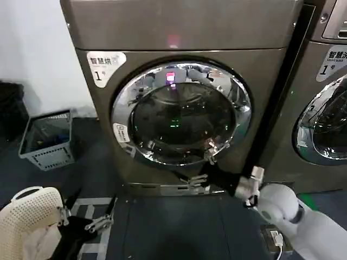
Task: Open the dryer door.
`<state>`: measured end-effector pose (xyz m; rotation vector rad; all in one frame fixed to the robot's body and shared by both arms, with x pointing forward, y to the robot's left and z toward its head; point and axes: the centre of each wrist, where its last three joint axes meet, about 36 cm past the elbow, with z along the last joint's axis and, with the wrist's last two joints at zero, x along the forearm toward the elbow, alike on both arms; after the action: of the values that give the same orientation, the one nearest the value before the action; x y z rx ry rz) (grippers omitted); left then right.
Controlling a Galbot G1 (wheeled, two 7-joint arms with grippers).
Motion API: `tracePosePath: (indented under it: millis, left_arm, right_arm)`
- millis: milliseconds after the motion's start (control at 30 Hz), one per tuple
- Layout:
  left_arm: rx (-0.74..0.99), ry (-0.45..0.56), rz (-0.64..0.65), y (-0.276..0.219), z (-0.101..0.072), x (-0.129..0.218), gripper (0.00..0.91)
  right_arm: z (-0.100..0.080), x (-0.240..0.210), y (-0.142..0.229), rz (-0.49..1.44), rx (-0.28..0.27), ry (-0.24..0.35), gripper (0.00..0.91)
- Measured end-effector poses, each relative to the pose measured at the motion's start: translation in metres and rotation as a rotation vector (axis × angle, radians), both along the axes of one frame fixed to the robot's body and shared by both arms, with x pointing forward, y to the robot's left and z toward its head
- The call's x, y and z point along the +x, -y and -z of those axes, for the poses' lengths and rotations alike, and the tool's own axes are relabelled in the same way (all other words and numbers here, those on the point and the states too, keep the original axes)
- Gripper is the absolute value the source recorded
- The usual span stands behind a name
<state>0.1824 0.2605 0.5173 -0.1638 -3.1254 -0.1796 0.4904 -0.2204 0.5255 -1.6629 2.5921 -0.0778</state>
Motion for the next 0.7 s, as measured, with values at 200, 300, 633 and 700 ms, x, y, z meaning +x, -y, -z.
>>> tracePosePath:
  millis: [200,300,633,700]
  left_arm:
    - [0.0,-0.001,0.001,0.0,0.0,0.0,0.907]
    - [0.001,-0.001,0.001,0.0,0.0,0.0,0.907]
    - [0.001,-0.001,-0.001,0.0,-0.001,-0.001,0.907]
    - [0.001,-0.001,-0.001,0.0,-0.001,-0.001,0.907]
  right_arm:
    - [0.002,0.016,-0.017,-0.032,-0.008,-0.004,0.907]
    - [0.002,0.024,-0.026,-0.042,-0.011,-0.005,0.907]
    - [0.002,0.046,-0.054,-0.073,-0.023,-0.007,0.907]
    - [0.001,0.05,-0.06,-0.075,-0.026,-0.006,0.907]
